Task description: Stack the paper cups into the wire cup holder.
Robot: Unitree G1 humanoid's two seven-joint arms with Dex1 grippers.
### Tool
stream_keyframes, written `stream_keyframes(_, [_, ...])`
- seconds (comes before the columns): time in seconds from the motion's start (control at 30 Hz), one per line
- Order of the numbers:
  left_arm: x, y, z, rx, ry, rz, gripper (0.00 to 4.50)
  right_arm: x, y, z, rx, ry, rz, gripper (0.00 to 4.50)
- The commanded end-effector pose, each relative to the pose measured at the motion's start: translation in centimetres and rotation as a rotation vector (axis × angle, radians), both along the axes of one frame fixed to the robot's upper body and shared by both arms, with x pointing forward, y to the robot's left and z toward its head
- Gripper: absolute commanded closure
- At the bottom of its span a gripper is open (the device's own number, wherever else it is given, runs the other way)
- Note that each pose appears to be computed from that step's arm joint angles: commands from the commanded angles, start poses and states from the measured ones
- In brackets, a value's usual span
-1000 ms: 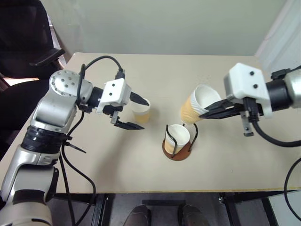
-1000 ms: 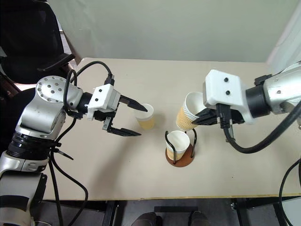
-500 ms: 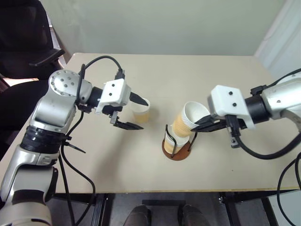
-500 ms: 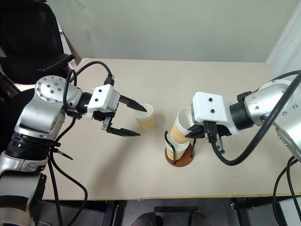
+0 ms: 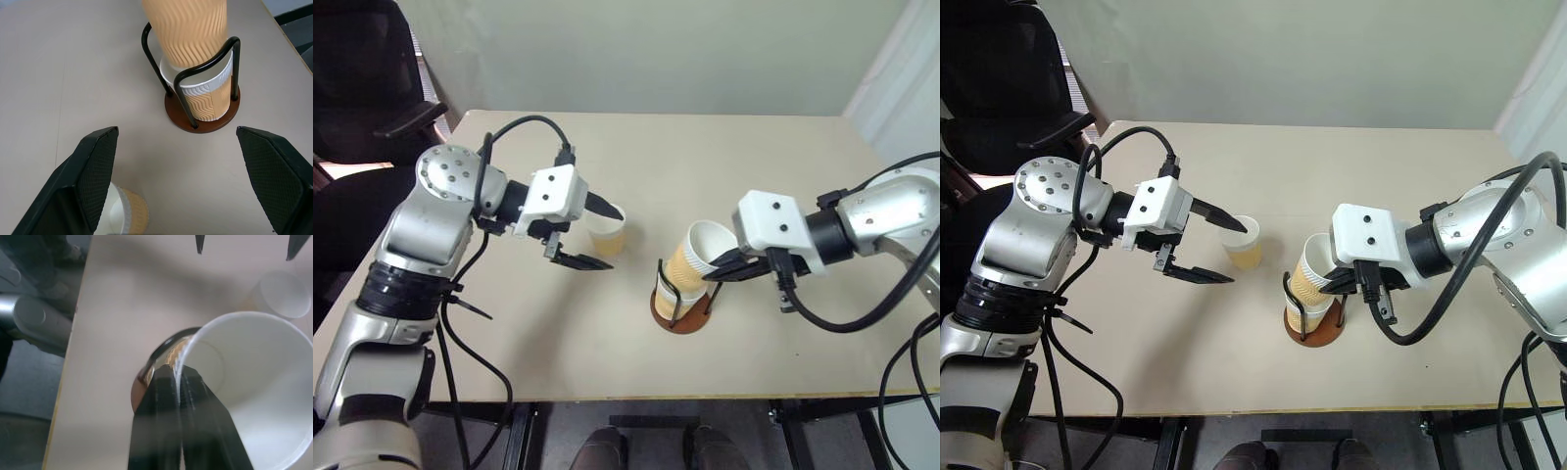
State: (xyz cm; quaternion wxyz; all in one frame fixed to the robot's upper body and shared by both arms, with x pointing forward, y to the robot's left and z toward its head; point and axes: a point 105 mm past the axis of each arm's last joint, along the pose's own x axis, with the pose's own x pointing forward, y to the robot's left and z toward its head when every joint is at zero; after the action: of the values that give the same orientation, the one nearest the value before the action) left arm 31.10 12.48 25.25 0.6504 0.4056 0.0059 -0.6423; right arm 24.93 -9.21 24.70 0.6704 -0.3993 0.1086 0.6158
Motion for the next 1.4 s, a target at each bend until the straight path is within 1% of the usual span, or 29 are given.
stream_keyframes(0.03, [-0.1,-0.1,1.0,-0.001,-0.049,-0.004,0.33,0.4,-0.3,1.4,0.033,-0.065,-0.032,3.0])
stream_keyframes(0.17, [0.2,0.1,0.9,0.017,-0.067,0.008,0.33,0.9,-0.7,1.6,0.029,-0.099,-0.06,1.64])
stream_keyframes(0.3, [0.9,0.6,0.7,0.074,-0.146,0.035,0.33,1.5,-1.5,2.8,0.067,-0.116,-0.116,0.28])
stream_keyframes(0.4, [1.2,0.7,1.1,0.107,-0.198,0.059,0.33,2.1,-2.9,4.7,0.139,-0.127,-0.199,0.28])
stream_keyframes(0.47, [1.5,0.7,1.5,0.136,-0.25,0.078,0.33,2.1,-3.7,5.6,0.17,-0.122,-0.229,0.28])
stream_keyframes(0.57, [1.7,0.6,2.0,0.156,-0.31,0.103,0.33,1.7,-4.5,6.0,0.191,-0.094,-0.252,0.28])
stream_keyframes(0.67, [1.7,-0.5,2.3,0.157,-0.363,0.124,0.33,1.2,-5.5,6.3,0.226,-0.034,-0.286,0.28])
stream_keyframes(0.77, [2.0,-0.7,1.9,0.174,-0.384,0.157,0.33,1.2,-6.1,6.5,0.232,-0.016,-0.304,0.28])
stream_keyframes(0.9, [2.6,-0.9,0.6,0.232,-0.423,0.198,0.33,1.1,-6.8,7.0,0.23,0.006,-0.317,0.28])
stream_keyframes(1.0, [3.8,-0.6,0.0,0.287,-0.46,0.243,0.33,0.4,-6.7,7.4,0.229,0.035,-0.27,0.28])
stream_keyframes(1.13, [5.0,-0.4,-0.5,0.341,-0.495,0.278,0.33,-0.3,-7.0,7.2,0.2,0.067,-0.25,0.28])
stream_keyframes(1.4, [7.0,-0.2,-1.6,0.388,-0.516,0.306,0.33,-0.7,-7.2,7.2,0.193,0.074,-0.248,0.28])
